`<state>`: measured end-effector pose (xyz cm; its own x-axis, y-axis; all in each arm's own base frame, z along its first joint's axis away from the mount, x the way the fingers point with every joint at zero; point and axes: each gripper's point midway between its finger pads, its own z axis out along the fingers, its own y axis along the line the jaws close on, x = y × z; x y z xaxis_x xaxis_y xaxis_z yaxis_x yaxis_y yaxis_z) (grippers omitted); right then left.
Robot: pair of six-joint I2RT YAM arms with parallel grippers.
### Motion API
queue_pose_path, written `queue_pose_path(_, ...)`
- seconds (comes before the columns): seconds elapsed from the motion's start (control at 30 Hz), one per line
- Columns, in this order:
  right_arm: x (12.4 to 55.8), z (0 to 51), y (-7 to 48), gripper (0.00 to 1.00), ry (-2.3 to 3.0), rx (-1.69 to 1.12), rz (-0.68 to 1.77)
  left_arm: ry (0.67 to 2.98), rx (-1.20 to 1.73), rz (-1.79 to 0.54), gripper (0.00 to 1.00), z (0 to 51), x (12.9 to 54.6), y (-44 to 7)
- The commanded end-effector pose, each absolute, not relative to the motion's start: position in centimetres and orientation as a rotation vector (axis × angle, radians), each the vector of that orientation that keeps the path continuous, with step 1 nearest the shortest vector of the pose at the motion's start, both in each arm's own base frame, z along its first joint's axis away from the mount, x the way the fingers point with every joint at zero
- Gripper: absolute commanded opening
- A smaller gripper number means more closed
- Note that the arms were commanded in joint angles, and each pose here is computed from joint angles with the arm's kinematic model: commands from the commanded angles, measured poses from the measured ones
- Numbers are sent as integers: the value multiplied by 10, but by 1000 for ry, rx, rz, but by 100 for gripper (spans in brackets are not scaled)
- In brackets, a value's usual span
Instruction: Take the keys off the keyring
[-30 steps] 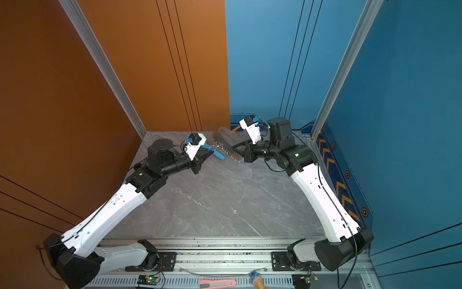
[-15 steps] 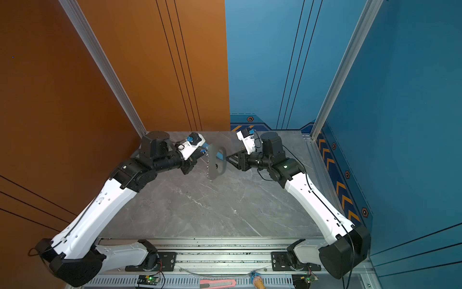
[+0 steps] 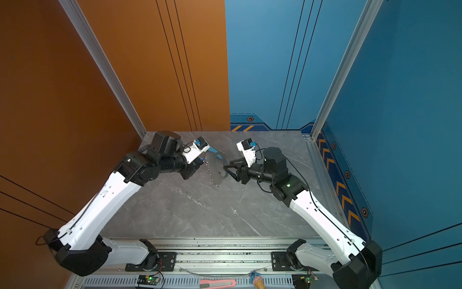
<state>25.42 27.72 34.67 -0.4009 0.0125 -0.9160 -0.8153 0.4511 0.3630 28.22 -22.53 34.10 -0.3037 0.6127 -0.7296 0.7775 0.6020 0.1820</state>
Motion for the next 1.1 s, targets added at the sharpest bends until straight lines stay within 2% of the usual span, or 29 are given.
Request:
queue_pose_path(0.0,250,377,280,44,1530,-692,1005,2138,1044,-227,0,337,276,-217)
queue_pose_path(0.2,230,360,312,34,1443,-834,945,2214,1052,-260,0,332,264,-225)
queue_pose_path(0.43,238,346,333,30,1383,-933,928,2226,1116,-278,0,332,242,-224)
queue_pose_path(0.8,238,325,347,28,1363,-1093,993,2127,1222,-327,0,344,227,-227)
queue_pose_path(1.07,240,328,355,29,1337,-1110,1060,2065,1271,-309,0,352,227,-225)
